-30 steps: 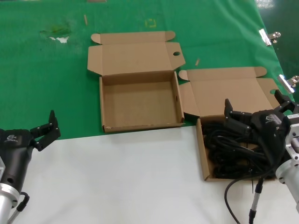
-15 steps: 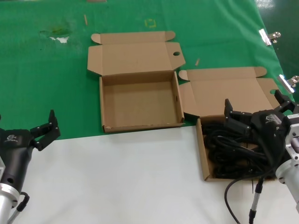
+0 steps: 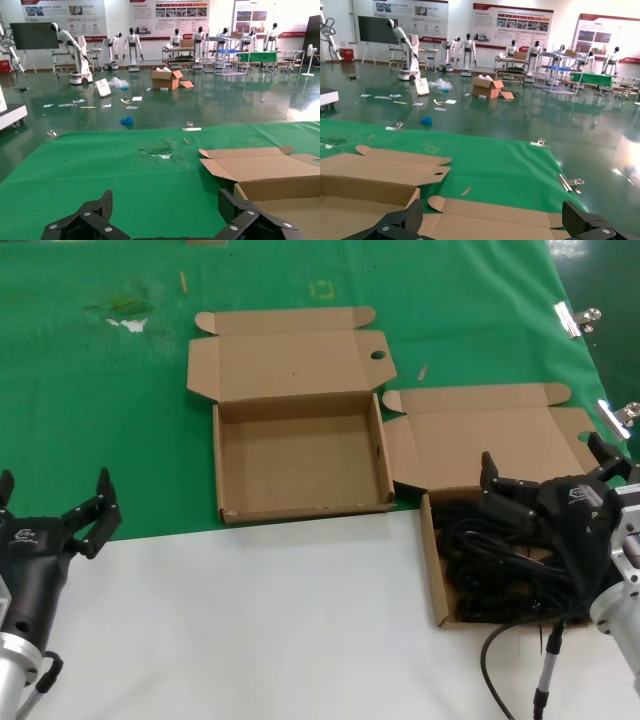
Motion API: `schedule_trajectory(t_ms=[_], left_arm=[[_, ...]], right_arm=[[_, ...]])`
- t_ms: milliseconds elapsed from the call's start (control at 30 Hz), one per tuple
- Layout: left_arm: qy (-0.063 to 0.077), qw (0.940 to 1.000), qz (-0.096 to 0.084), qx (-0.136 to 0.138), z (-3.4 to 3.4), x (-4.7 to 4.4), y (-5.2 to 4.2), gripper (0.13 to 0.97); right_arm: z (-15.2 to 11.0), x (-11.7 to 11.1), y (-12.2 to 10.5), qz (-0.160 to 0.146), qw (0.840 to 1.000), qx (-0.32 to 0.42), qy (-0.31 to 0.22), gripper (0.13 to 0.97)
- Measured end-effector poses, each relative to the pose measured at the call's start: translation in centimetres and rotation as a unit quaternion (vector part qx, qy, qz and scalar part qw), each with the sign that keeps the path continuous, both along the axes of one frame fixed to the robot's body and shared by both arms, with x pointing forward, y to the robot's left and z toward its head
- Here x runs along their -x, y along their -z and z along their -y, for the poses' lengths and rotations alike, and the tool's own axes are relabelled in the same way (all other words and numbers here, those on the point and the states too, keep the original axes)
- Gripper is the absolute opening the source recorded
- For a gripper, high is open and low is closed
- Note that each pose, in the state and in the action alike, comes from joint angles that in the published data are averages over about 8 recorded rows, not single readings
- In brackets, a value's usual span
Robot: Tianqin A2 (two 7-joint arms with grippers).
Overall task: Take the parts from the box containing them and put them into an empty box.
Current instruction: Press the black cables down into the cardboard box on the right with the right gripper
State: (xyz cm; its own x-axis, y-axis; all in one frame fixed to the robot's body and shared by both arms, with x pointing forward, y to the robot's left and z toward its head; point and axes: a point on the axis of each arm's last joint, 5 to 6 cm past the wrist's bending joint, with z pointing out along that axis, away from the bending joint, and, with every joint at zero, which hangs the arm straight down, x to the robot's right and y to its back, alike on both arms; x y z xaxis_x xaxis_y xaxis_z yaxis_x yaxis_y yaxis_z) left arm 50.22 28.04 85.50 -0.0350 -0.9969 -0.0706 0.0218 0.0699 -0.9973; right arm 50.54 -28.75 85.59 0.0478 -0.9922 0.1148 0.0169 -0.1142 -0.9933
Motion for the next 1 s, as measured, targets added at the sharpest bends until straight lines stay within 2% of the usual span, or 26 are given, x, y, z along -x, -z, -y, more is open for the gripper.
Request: schedule_trajectory(t_ms=[167,300,567,600,867,1000], left_arm=[[0.000,1.0000,0.000,0.000,0.00,0.00,0.00,0.691],[0.000,1.0000,0.000,0.000,0.00,0.00,0.00,0.691],[0.000,1.0000,0.000,0.000,0.00,0.00,0.00,0.475],[0.000,1.0000,0.000,0.000,0.00,0.00,0.00,0.475],[0.000,1.0000,0.000,0.000,0.00,0.00,0.00,0.296],[0.000,1.0000,0.000,0.000,0.00,0.00,0.00,0.255]], right_arm=[[0.5,0.0,-0.3,0.000,1.000,0.008,0.001,0.966],[0.8,0.1,-0.5,0.000,1.000,0.016,-0.003,0.966],[2.2,0.0,-1.6,0.005,0.998,0.056,-0.033,0.966],[2.5,0.0,-1.9,0.006,0.997,0.064,-0.039,0.966],[5.1,0.2,-4.0,0.002,0.986,0.136,-0.092,0.966],[6.4,0.4,-5.2,-0.008,0.978,0.173,-0.120,0.966]])
